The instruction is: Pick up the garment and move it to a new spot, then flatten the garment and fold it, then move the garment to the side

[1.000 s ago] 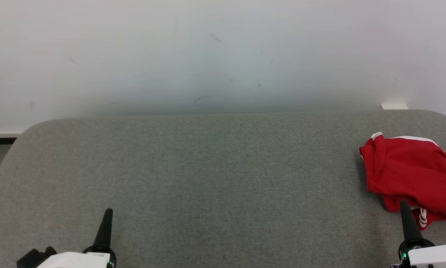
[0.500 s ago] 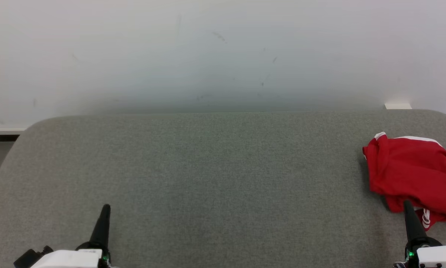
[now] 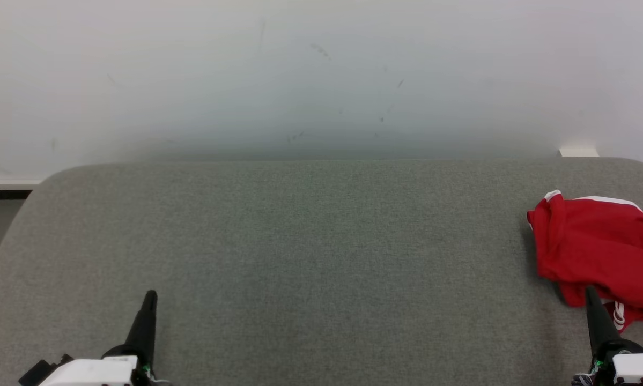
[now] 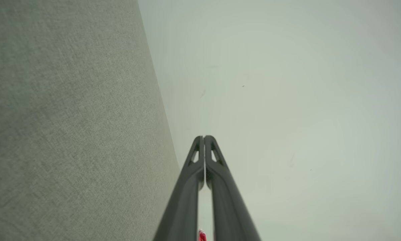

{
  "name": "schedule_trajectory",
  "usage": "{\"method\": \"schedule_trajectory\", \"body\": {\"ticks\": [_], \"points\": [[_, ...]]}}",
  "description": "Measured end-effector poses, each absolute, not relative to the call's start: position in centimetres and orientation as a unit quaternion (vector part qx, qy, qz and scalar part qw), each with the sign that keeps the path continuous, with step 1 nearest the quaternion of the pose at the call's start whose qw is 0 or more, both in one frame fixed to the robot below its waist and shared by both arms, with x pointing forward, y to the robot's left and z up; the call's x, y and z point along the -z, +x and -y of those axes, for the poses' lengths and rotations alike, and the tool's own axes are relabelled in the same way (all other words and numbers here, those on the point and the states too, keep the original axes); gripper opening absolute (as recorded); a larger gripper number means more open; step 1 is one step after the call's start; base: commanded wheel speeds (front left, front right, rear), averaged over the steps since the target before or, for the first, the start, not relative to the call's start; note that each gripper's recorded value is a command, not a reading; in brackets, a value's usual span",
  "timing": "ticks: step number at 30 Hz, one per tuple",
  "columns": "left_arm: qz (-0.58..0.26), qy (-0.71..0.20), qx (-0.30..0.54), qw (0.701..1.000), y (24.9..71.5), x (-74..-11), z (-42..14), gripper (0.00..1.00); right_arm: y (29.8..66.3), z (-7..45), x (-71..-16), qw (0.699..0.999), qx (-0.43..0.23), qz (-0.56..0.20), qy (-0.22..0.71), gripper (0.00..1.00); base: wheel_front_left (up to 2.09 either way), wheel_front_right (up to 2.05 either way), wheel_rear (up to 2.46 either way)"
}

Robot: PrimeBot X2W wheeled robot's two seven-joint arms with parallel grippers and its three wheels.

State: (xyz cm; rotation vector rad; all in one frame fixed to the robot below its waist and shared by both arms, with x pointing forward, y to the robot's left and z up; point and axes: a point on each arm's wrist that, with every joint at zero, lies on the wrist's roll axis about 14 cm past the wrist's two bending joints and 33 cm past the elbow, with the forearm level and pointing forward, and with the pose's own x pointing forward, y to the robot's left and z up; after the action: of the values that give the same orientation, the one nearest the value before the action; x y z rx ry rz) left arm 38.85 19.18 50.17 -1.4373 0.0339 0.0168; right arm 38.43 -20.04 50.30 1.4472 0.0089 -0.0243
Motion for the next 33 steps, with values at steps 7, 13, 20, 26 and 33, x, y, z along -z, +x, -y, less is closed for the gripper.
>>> {"method": "schedule_trajectory", "body": {"ticks": [7,13,20,26,33], "points": [[-0.012,-0.677,-0.007,0.736,38.86,-50.33,-19.45,0.00,38.64,20.03,-50.44,0.736,0.008,-0.003,0.677,0.00,0.00,0.00,0.00],[-0.009,-0.691,-0.005,0.723,38.88,-50.47,-19.63,0.00,38.76,19.99,-50.51,0.722,0.005,-0.003,0.692,0.00,0.00,0.00,0.00],[-0.003,-0.706,-0.002,0.709,38.94,-50.76,-19.88,0.00,38.92,19.99,-50.62,0.708,0.002,-0.002,0.706,0.00,0.00,0.00,0.00],[-0.002,-0.708,-0.002,0.707,38.95,-50.80,-19.92,0.00,38.95,20.00,-50.64,0.706,0.001,-0.002,0.708,0.00,0.00,0.00,0.00],[-0.002,-0.708,-0.002,0.707,38.96,-50.81,-19.92,0.00,38.95,20.00,-50.64,0.706,0.001,-0.002,0.708,0.00,0.00,0.00,0.00]]}}
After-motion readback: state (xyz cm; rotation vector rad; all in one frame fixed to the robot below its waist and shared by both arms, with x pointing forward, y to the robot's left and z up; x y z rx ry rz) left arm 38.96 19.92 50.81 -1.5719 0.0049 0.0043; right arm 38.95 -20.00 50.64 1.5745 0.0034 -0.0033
